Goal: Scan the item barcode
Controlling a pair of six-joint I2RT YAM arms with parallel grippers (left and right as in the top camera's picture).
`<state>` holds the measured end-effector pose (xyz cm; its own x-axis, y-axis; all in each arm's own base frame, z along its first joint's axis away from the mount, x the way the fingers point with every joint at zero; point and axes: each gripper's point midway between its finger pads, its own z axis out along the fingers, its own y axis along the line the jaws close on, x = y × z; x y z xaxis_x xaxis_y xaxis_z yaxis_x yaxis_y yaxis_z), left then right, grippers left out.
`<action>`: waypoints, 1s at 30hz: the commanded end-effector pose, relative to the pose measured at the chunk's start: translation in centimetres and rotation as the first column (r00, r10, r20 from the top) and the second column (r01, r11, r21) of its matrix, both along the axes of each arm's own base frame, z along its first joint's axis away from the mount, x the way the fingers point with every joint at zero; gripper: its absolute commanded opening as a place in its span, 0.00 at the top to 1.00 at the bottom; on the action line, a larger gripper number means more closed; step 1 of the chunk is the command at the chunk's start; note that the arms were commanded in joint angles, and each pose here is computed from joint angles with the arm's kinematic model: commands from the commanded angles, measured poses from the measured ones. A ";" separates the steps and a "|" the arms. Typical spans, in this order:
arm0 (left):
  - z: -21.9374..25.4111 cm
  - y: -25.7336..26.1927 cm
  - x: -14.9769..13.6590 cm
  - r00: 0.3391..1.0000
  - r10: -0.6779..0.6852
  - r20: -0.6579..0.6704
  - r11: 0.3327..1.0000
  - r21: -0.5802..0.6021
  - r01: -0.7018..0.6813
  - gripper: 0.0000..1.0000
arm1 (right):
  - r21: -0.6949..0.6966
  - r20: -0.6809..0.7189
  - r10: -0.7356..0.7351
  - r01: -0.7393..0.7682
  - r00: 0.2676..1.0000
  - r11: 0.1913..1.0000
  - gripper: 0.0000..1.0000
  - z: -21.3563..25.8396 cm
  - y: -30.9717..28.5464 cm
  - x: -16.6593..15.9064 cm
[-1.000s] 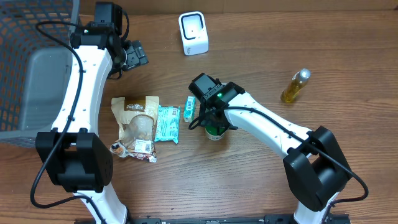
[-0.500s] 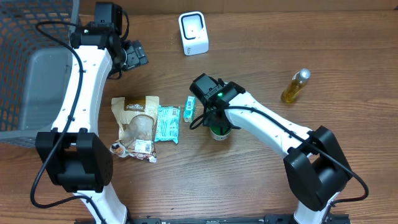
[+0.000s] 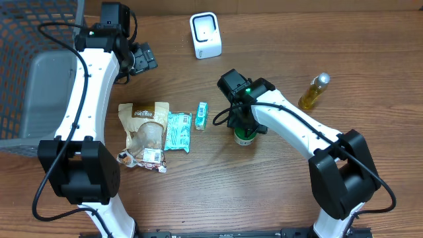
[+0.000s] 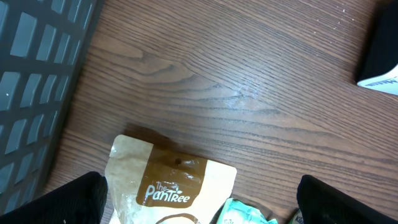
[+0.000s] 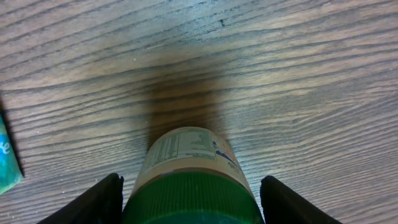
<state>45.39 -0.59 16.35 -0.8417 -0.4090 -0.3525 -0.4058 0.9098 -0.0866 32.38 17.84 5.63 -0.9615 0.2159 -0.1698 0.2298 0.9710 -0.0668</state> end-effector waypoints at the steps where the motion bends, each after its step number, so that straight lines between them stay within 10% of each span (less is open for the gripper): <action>1: 1.2 -0.1 0.3 0.999 0.007 0.033 1.000 -0.010 -0.007 0.00 | 0.015 0.020 -0.005 0.005 1.000 1.000 0.28 1.0 -0.1 0.0; 6: 1.2 -0.1 0.3 0.999 0.007 0.033 1.000 -0.010 -0.007 0.00 | 0.013 0.018 -0.005 0.004 1.000 1.000 0.00 1.0 -0.1 -0.1; 30: 1.2 -0.1 0.3 0.999 0.007 0.033 1.000 -0.010 -0.007 0.00 | 0.012 0.020 0.002 -0.002 1.000 1.000 0.00 1.0 -0.1 0.0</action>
